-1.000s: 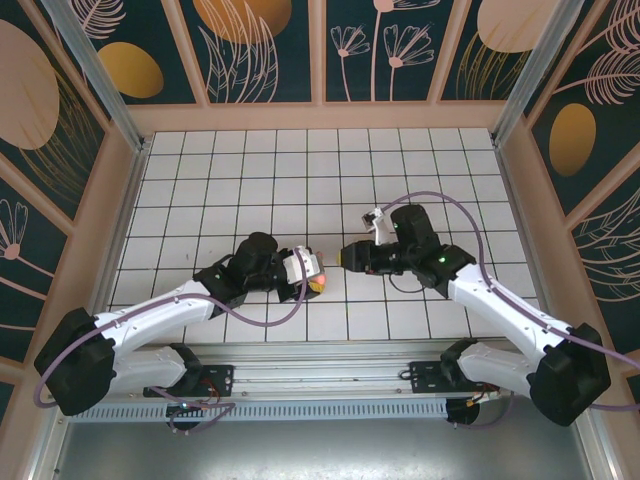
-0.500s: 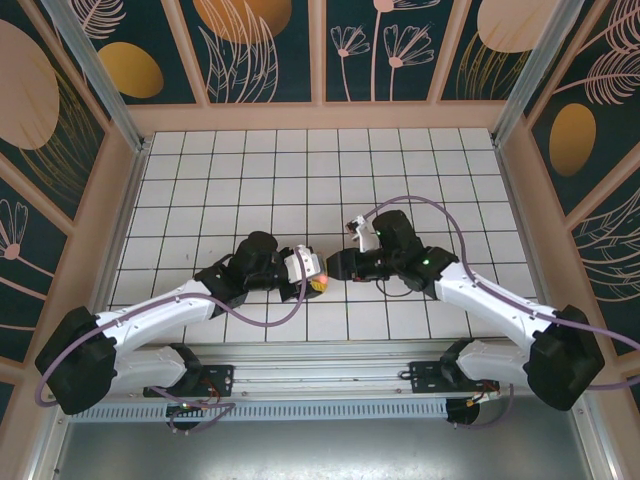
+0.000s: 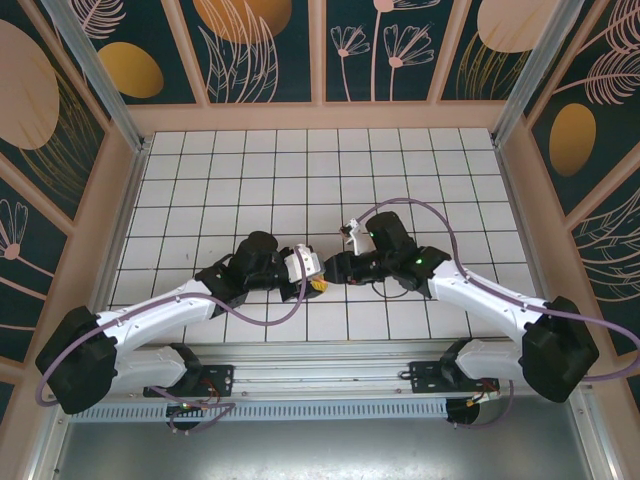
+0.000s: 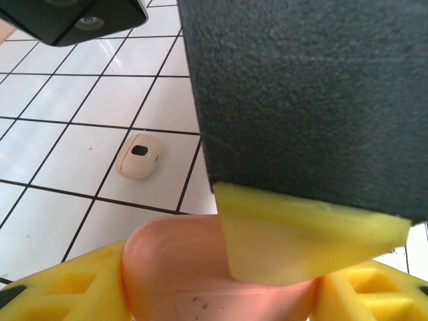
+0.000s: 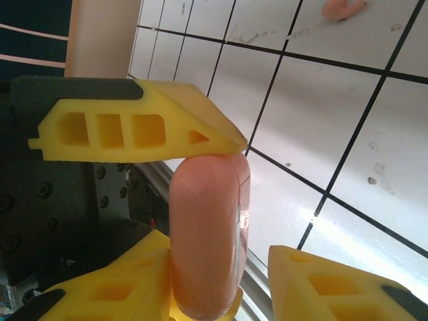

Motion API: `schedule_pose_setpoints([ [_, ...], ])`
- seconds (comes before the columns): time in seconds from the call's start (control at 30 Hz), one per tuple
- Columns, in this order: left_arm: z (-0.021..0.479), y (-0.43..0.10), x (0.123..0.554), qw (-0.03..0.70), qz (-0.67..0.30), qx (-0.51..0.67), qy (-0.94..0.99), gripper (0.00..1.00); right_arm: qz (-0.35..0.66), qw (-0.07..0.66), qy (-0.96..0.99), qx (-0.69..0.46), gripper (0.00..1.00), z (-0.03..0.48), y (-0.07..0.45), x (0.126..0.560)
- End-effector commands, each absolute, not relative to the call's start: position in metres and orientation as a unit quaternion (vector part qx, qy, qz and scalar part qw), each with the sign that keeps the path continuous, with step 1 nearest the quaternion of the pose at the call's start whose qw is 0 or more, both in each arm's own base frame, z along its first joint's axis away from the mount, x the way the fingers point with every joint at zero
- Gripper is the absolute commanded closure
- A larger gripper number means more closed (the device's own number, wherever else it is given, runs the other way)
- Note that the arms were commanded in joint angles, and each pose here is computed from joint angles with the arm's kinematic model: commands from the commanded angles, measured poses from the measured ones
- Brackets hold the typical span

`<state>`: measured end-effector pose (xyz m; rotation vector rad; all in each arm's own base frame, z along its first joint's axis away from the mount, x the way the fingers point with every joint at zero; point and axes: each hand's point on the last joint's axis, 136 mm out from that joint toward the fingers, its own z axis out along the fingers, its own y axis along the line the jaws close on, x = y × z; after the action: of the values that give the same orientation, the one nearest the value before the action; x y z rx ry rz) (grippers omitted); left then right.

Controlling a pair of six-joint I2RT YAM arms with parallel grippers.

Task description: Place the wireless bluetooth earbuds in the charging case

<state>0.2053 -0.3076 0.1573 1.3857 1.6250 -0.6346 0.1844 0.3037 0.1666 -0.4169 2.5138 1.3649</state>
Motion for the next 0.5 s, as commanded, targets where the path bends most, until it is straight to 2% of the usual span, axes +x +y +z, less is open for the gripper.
schedule_pose_setpoints([
  [0.0,0.176,-0.318,0.207,0.457,-0.273,0.556,0.638,0.53,0.489,0.136,0.847,-0.160,0.62,0.183,0.315,0.186],
  [0.23,0.179,-0.317,0.209,0.460,-0.270,0.553,0.641,0.50,0.492,0.140,0.843,-0.169,0.80,0.187,0.316,0.184],
  [0.37,0.185,-0.315,0.212,0.466,-0.263,0.544,0.646,0.31,0.484,0.161,0.840,-0.186,0.82,0.193,0.312,0.184],
  [0.47,0.190,-0.310,0.215,0.473,-0.246,0.540,0.651,0.24,0.459,0.189,0.844,-0.205,0.83,0.198,0.303,0.187],
])
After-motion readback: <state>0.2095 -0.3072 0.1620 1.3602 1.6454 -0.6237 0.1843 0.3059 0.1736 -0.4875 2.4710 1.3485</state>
